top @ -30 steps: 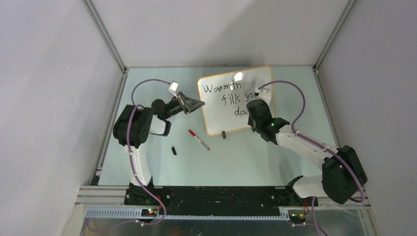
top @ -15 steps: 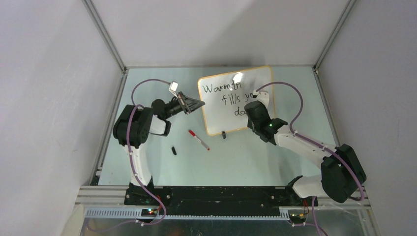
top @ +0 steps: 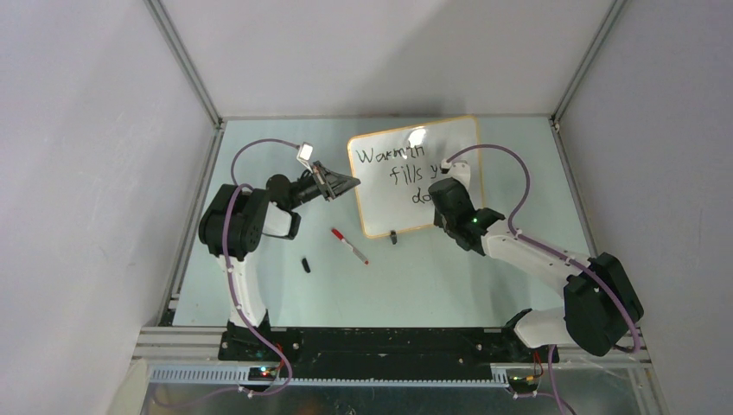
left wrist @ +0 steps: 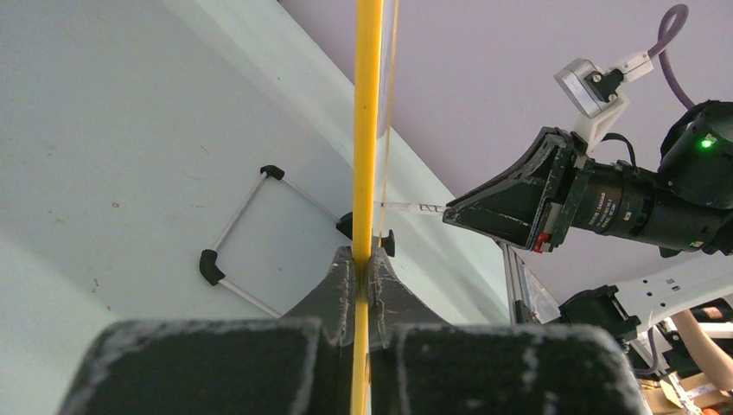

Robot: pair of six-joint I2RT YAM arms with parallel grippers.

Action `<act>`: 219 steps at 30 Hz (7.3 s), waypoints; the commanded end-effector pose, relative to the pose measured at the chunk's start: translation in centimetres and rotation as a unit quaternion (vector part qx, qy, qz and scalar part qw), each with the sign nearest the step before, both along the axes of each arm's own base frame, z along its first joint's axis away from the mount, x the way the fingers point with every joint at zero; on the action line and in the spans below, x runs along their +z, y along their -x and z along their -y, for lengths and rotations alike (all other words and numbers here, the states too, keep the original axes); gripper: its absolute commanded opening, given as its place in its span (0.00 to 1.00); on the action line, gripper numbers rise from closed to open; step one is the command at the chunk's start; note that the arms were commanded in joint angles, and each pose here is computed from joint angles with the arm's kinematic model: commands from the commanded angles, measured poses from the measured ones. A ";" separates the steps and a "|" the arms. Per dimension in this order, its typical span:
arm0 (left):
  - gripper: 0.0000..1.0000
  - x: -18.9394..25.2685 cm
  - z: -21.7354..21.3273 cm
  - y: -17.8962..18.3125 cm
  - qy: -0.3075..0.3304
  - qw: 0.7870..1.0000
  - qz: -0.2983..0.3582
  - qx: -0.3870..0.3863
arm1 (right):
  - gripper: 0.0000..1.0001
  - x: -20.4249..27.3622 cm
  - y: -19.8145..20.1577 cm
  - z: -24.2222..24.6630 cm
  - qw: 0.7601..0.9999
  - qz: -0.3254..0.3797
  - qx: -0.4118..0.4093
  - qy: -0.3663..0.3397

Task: Write a sentence on the whiteboard
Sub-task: Write a sentence on the whiteboard, then pick up the pen cap from the center of the board, then insert the whiteboard marker without the cap into the pen cap.

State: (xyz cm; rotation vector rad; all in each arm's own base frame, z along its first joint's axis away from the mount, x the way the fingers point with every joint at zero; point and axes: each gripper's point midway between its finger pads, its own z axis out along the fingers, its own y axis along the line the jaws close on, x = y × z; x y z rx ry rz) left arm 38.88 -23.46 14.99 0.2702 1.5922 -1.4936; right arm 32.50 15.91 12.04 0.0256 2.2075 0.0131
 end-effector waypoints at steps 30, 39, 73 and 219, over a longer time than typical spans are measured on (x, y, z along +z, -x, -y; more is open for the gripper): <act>0.39 2.5 -0.2 1.0 0.000 0.998 0.057 0.009 | 0.00 8.8 2.8 -0.5 0.974 0.202 0.031 -0.098; 0.57 3.0 -2.5 2.2 -0.007 0.995 0.063 0.075 | 0.00 8.9 3.0 -1.1 0.964 0.238 0.046 -0.107; 0.64 -6.3 -19.3 15.1 -0.383 0.664 -0.409 0.494 | 0.00 11.0 5.0 0.8 0.933 0.302 0.041 -0.193; 0.00 2.8 -4.7 13.7 0.095 0.756 -0.563 0.321 | 0.00 11.5 13.6 -18.9 0.848 0.289 0.435 -0.093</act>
